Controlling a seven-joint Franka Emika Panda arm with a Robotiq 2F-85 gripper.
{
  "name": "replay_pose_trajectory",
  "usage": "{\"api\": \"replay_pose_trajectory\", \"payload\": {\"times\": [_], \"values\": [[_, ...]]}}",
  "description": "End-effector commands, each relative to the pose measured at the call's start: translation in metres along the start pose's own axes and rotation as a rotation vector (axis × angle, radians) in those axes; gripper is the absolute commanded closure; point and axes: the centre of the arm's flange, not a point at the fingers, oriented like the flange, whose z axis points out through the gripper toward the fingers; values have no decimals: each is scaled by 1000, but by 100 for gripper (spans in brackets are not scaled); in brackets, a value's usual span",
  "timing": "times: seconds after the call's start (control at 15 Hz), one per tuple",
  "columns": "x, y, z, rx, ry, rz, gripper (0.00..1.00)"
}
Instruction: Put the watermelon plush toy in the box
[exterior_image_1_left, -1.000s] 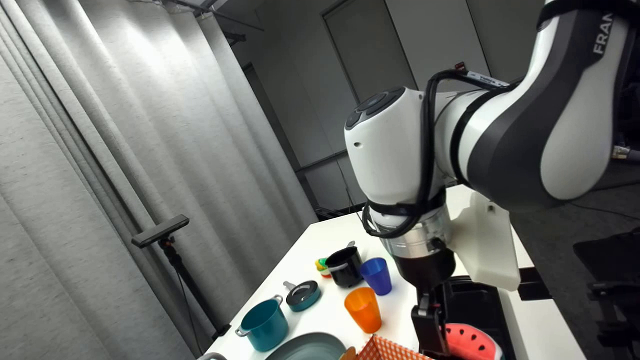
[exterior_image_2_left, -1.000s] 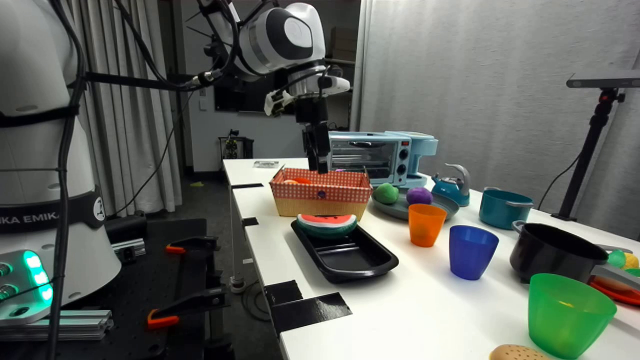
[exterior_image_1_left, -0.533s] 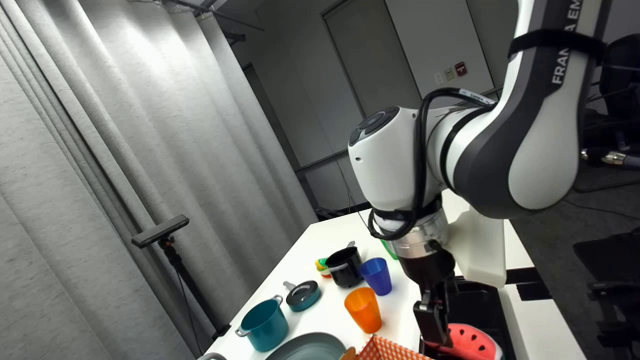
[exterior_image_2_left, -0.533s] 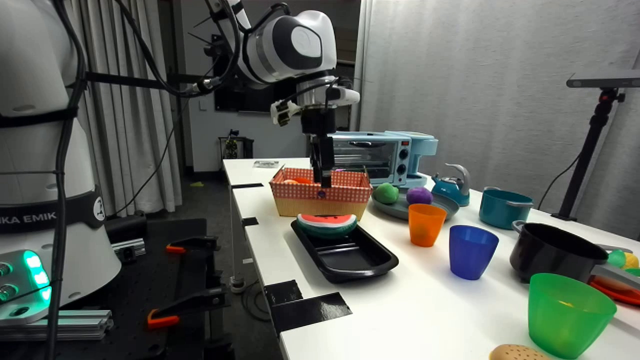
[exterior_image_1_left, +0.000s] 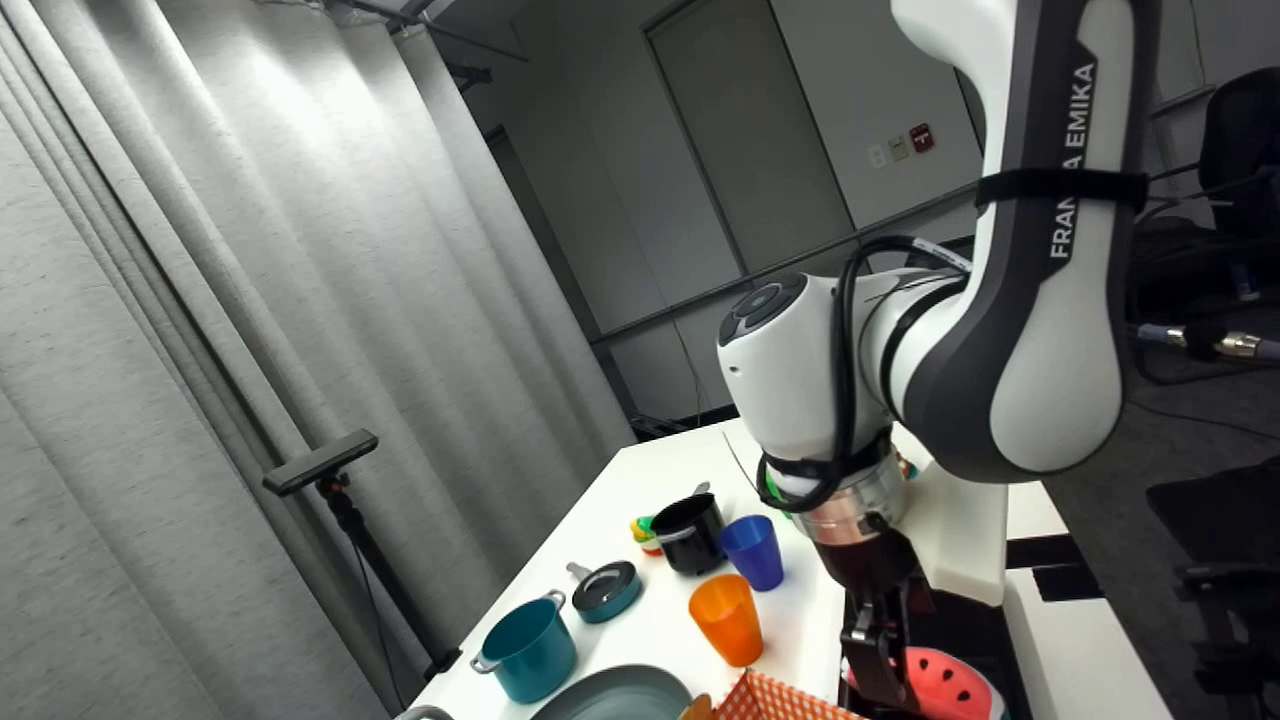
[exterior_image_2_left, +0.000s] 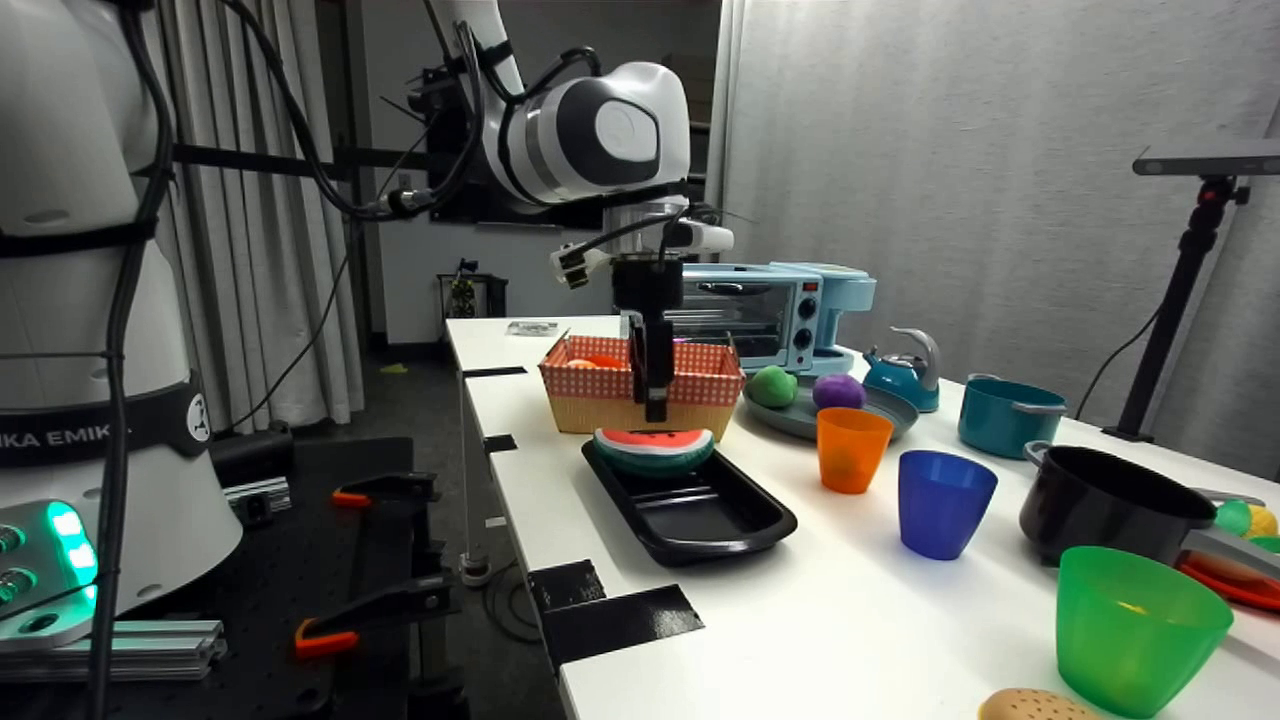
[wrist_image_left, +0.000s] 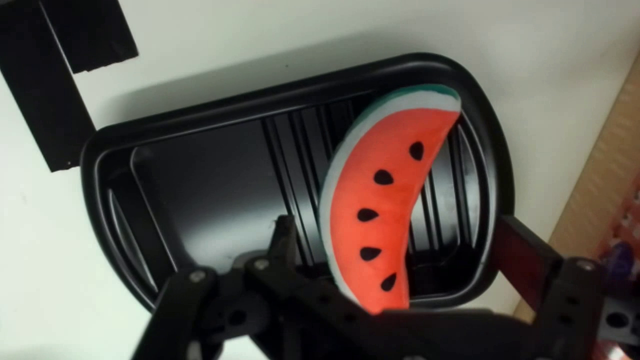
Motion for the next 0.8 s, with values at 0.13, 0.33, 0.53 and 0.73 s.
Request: {"api": "replay_pose_trajectory", "payload": {"times": [0.13,0.33,0.53,0.73], "values": [[12,4,29,24,-19,34,0],[13,2,38,27,-33,46,25],[16,-2,40,25,-36,42,44],[19,-4,40,23,-34,34,67]]}}
